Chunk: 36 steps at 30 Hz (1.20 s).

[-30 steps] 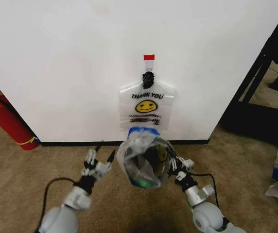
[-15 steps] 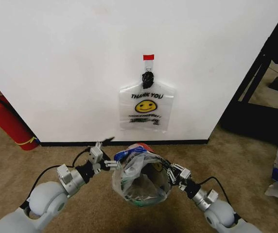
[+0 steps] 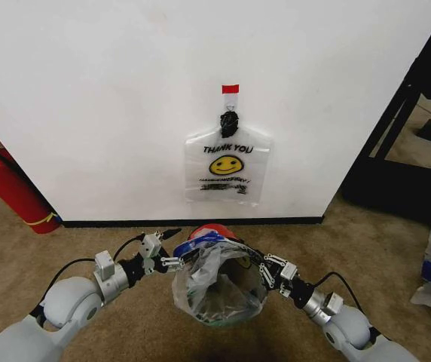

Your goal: Pick up the garbage bag from the wall and place it over the trash bin.

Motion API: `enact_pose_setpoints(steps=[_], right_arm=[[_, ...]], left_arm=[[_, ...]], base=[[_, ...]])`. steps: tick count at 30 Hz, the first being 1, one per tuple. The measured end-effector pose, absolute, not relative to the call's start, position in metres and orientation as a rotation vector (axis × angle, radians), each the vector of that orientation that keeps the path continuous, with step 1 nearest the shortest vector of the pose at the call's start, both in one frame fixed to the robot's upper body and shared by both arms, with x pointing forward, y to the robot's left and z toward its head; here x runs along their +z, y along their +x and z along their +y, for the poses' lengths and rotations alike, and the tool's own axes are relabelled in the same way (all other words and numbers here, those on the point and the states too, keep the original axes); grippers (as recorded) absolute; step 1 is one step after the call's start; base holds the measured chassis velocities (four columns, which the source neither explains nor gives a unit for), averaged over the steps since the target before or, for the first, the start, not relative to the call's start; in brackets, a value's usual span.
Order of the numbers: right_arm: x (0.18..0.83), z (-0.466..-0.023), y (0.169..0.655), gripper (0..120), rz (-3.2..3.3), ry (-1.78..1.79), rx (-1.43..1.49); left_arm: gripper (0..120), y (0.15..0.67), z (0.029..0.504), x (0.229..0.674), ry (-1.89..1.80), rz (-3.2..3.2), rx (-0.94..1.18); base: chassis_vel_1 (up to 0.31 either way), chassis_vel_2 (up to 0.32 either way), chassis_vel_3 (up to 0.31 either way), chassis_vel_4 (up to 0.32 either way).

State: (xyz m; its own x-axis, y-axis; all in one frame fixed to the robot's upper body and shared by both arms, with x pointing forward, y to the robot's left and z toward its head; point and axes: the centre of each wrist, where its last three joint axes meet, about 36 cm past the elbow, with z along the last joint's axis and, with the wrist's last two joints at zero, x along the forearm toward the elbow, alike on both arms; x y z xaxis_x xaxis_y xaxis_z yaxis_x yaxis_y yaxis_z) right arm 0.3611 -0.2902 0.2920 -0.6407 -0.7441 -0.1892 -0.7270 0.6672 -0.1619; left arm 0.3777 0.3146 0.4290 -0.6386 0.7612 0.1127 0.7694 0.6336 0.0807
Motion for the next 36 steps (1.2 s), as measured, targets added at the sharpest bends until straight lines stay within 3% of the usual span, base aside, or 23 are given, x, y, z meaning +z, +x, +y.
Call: enact_pose_setpoints(steps=[5, 7, 13, 17, 36], right_arm=[[0.297, -0.290, 0.361, 0, 2.616, -1.230, -0.112], [0.297, -0.290, 0.361, 0, 2.616, -1.230, -0.113], [0.305, -0.293, 0.360, 0, 2.588, -1.255, -0.130], [0.305, -0.294, 0.359, 0, 2.584, -1.253, -0.136], [0.307, -0.293, 0.358, 0, 2.510, -1.364, -0.149]], left_arm=[[45, 0.379, 0.316, 0.429, -1.277, -2.731, -0.166], [43, 0.379, 0.316, 0.429, -1.276, -2.729, -0.165], [12, 0.376, 0.311, 0.432, -1.146, -2.695, -0.116], [0, 0.374, 0.308, 0.437, -1.176, -2.660, -0.092], [0, 0.379, 0.308, 0.442, -1.129, -2.657, -0.173]], base=[[0.000, 0.000, 0.000, 0.000], [0.000, 0.000, 0.000, 0.000], [0.000, 0.000, 0.000, 0.000], [0.000, 0.000, 0.000, 0.000], [0.000, 0.000, 0.000, 0.000]])
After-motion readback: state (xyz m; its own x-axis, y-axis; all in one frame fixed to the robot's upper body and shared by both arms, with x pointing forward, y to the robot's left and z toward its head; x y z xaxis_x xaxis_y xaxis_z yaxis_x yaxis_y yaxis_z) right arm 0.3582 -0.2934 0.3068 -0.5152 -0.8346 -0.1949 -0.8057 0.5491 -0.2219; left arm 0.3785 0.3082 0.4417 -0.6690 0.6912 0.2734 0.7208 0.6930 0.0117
